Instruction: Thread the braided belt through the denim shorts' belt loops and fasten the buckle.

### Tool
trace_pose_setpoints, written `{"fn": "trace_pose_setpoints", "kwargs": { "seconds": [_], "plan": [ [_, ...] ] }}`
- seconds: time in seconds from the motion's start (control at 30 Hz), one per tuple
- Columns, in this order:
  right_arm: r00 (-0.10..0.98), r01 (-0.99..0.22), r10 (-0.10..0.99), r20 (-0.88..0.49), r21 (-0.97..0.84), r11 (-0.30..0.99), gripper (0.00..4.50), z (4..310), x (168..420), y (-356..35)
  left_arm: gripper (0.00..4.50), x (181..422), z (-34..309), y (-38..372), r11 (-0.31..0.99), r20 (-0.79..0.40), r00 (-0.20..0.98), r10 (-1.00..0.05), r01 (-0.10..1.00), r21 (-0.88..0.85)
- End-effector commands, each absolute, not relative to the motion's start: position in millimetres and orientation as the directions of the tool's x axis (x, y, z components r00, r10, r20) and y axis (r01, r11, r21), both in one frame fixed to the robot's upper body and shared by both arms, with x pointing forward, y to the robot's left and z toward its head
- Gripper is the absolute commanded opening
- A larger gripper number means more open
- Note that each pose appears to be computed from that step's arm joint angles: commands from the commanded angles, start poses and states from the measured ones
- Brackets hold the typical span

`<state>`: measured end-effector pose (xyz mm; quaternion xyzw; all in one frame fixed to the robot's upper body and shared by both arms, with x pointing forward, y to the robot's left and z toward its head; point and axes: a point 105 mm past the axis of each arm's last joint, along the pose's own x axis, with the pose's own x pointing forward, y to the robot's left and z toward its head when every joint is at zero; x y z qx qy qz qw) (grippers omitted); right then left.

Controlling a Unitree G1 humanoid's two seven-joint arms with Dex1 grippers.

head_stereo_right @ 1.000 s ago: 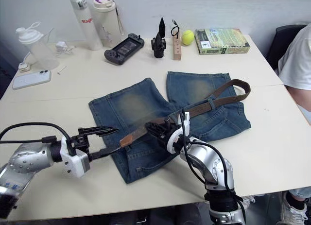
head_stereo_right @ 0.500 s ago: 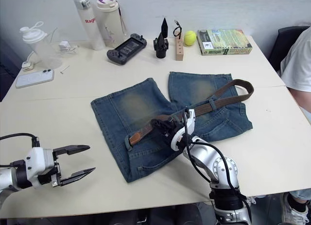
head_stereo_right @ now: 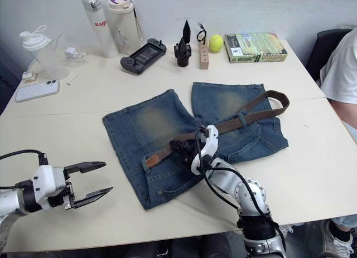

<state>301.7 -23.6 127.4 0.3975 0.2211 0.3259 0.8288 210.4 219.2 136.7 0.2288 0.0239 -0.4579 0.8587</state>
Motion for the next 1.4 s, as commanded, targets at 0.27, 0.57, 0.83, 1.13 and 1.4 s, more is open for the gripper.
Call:
{"fn": "trace_pose_setpoints", "kwargs": {
  "seconds": [0.27, 0.57, 0.83, 1.13, 1.4],
  "plan": [
    [0.569, -0.499, 0.819, -0.082, 0.757, 0.422, 0.0, 135.6, 287.2, 13.5, 3.66, 210.1, 139.0, 216.6, 0.423, -0.263, 0.559, -0.787, 0.797, 0.431],
    [0.418, -0.667, 0.908, -0.035, 0.666, 0.333, 0.0, 147.3, 273.7, 37.5, 3.66, 212.7, 137.7, 219.2, 0.38, -0.283, 0.549, -0.787, 0.792, 0.478],
    [0.386, -0.337, 0.914, -0.127, 0.903, 0.268, 0.0, 101.7, 279.3, 43.5, 3.66, 212.5, 120.8, 208.8, 0.064, -0.347, 0.475, -0.809, 0.657, 0.751],
    [0.362, -0.109, 0.921, -0.143, 0.975, 0.194, 0.0, 86.5, 283.3, 45.1, 3.66, 211.7, 111.7, 206.9, -0.083, -0.322, 0.458, -0.829, 0.469, 0.879],
    [0.325, -0.053, 0.93, -0.173, 0.978, 0.2, 0.0, 76.8, 278.0, 52.5, 3.66, 215.8, 100.6, 222.0, -0.062, -0.31, 0.515, -0.799, 0.442, 0.895]
  ]
}}
